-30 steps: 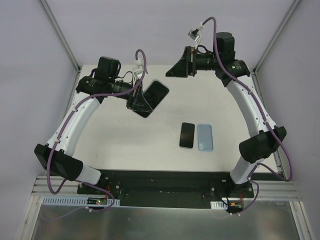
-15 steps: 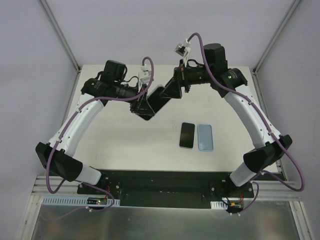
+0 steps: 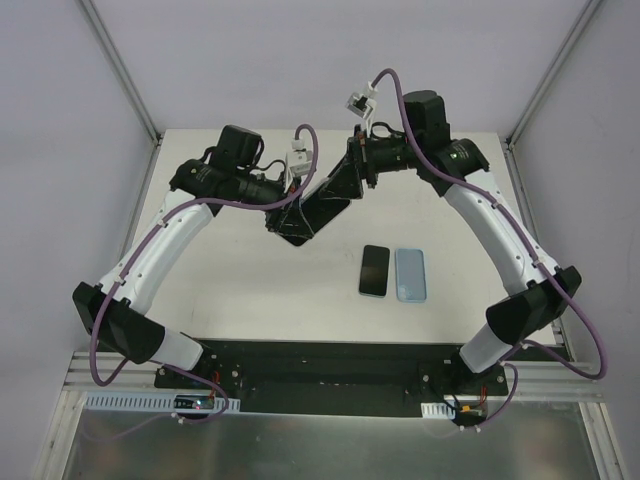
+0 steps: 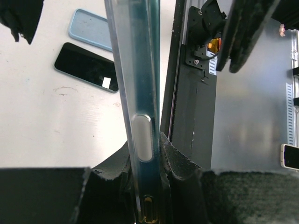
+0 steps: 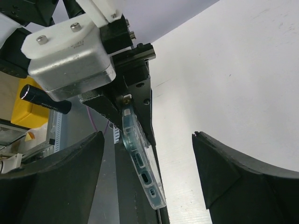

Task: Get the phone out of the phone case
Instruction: Remove the phone case from the phone.

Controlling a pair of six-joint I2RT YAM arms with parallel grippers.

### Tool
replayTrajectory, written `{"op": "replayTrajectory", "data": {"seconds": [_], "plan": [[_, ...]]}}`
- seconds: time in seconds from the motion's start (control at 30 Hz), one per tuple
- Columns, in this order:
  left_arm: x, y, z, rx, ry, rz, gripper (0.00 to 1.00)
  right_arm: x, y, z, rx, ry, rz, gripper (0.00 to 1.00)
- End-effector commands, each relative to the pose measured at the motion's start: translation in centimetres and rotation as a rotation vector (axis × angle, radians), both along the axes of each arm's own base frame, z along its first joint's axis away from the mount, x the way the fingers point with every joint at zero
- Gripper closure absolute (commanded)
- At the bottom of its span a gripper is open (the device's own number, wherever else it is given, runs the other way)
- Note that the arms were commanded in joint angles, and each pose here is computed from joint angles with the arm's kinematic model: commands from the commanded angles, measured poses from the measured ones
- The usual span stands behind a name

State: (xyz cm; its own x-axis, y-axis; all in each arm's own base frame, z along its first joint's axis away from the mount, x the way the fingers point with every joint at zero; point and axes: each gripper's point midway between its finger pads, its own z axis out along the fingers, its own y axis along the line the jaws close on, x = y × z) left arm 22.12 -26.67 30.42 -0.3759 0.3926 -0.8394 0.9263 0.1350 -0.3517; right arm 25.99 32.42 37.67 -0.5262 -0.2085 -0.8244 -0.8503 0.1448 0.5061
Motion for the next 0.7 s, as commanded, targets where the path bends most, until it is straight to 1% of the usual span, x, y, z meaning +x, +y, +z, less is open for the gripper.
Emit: {"op": "replayTrajectory", "data": {"seconds": [0.0,0.17,0.43,0.53,0.67], "plan": [[-1.2,-0.2,1.4,-0.031,-0.073,-0.042,1.00,-0.4,0.7,0.5,0.044,0.016,0.051,0.19],[-1.3,-0.2,1.2,-0.020,-0.079,-0.045,1.00,-0.4,0.9,0.3,0.052,0.040,0.059,0.28],[-1.3,-0.1,0.8,0.001,-0.092,-0.043,1.00,0.1,0.9,0.2,0.073,0.095,0.075,0.53],[-1.2,0.0,0.5,0.019,-0.104,-0.037,1.00,0.3,0.8,0.5,0.095,0.167,0.073,0.57],[-1.2,0.2,0.1,0.044,-0.127,-0.034,1.00,1.4,0.6,0.6,0.130,0.280,0.072,0.67]]}}
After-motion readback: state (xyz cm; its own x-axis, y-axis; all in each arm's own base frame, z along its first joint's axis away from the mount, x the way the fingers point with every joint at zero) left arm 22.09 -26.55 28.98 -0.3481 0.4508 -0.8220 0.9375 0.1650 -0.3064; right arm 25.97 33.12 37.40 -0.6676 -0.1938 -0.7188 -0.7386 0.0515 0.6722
